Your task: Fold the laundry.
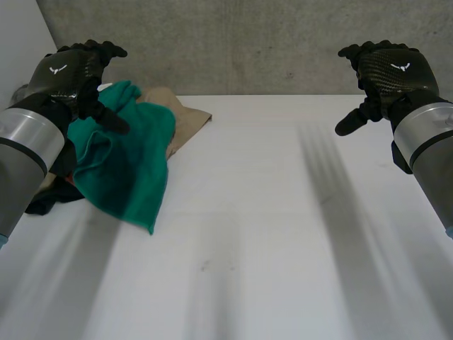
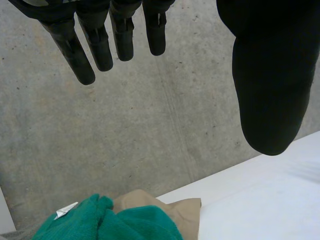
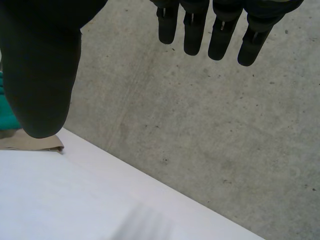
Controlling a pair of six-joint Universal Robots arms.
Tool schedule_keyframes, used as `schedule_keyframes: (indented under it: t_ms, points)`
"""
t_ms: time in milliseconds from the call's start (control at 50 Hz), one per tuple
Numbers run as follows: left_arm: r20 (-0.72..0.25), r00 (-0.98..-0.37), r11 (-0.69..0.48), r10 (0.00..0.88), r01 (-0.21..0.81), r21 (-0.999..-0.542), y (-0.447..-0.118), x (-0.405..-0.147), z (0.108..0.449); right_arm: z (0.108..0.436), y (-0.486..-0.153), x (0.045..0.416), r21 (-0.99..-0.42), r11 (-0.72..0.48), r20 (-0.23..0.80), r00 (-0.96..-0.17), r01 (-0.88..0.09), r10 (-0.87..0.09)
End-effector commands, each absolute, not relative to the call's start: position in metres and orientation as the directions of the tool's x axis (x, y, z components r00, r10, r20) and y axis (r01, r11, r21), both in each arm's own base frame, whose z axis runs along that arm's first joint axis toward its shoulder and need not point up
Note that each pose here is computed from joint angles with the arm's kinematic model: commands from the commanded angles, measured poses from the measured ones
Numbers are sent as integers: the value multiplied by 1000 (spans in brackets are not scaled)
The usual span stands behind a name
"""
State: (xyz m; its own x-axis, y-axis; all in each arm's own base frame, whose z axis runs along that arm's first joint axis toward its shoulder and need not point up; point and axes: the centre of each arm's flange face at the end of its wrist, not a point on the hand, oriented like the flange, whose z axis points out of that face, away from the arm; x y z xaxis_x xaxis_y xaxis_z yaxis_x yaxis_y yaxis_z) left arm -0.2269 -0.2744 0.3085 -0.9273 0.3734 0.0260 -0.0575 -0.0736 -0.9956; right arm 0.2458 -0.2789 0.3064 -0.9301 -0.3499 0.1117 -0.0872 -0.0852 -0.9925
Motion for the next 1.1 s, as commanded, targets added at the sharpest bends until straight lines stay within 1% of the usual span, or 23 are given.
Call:
schedule_keyframes:
  t_ms: [20,180,260,320,340,400,420,480,500,560,580,640,660,740,820,880,940,1000,1020,1040,1100]
  points:
    - [25,-928,-73,372,-56,-996,-276,-227,307,305,-279,246,-993,-80,112,-929,-89,-352]
    - [-5,-929,-91,370,-31,-995,-279,-227,307,304,-279,246,-993,-76,112,-929,-91,-354]
    - [-64,-930,-113,362,24,-993,-284,-228,304,303,-279,246,-993,-72,113,-928,-94,-354]
    - [-151,-925,-141,347,108,-984,-295,-230,294,303,-279,246,-993,-72,116,-927,-97,-355]
    - [-213,-919,-163,333,166,-973,-302,-231,288,303,-279,247,-992,-74,123,-926,-103,-356]
    - [-302,-907,-178,293,259,-949,-319,-224,273,302,-279,247,-990,-78,136,-925,-116,-355]
    - [-360,-894,-177,265,322,-930,-333,-219,260,302,-279,247,-989,-81,145,-924,-124,-355]
    - [-441,-868,-182,226,408,-895,-354,-212,242,302,-279,247,-986,-85,162,-920,-141,-357]
    - [-496,-844,-188,201,464,-866,-367,-209,232,301,-279,247,-985,-86,173,-918,-152,-358]
    - [-569,-803,-186,178,540,-821,-386,-205,214,298,-278,247,-982,-82,189,-914,-171,-358]
    - [-609,-775,-184,166,583,-792,-399,-200,203,295,-277,247,-980,-77,198,-912,-182,-360]
    - [-657,-741,-171,142,635,-753,-417,-192,189,286,-278,248,-979,-58,205,-907,-198,-367]
    - [-680,-721,-166,133,660,-732,-426,-189,181,277,-280,248,-977,-33,206,-905,-209,-371]
    - [-720,-682,-165,125,702,-693,-443,-188,164,254,-282,249,-971,28,209,-900,-237,-382]
    - [-734,-668,-170,119,715,-678,-451,-188,157,243,-280,247,-965,60,213,-897,-255,-386]
    - [-735,-670,-186,102,713,-676,-453,-189,162,239,-281,243,-961,71,220,-899,-266,-380]
    - [-733,-675,-224,83,704,-674,-451,-197,172,237,-281,243,-959,72,228,-895,-275,-383]
    - [-724,-687,-280,63,684,-674,-440,-214,194,241,-283,243,-961,60,227,-896,-269,-381]
    - [-719,-692,-302,60,674,-674,-436,-221,204,243,-283,243,-962,56,226,-898,-266,-379]
    - [-701,-710,-349,62,643,-682,-424,-235,223,246,-285,243,-964,49,225,-899,-262,-375]
    - [-663,-745,-418,71,581,-698,-403,-254,255,249,-286,244,-966,41,221,-901,-254,-373]
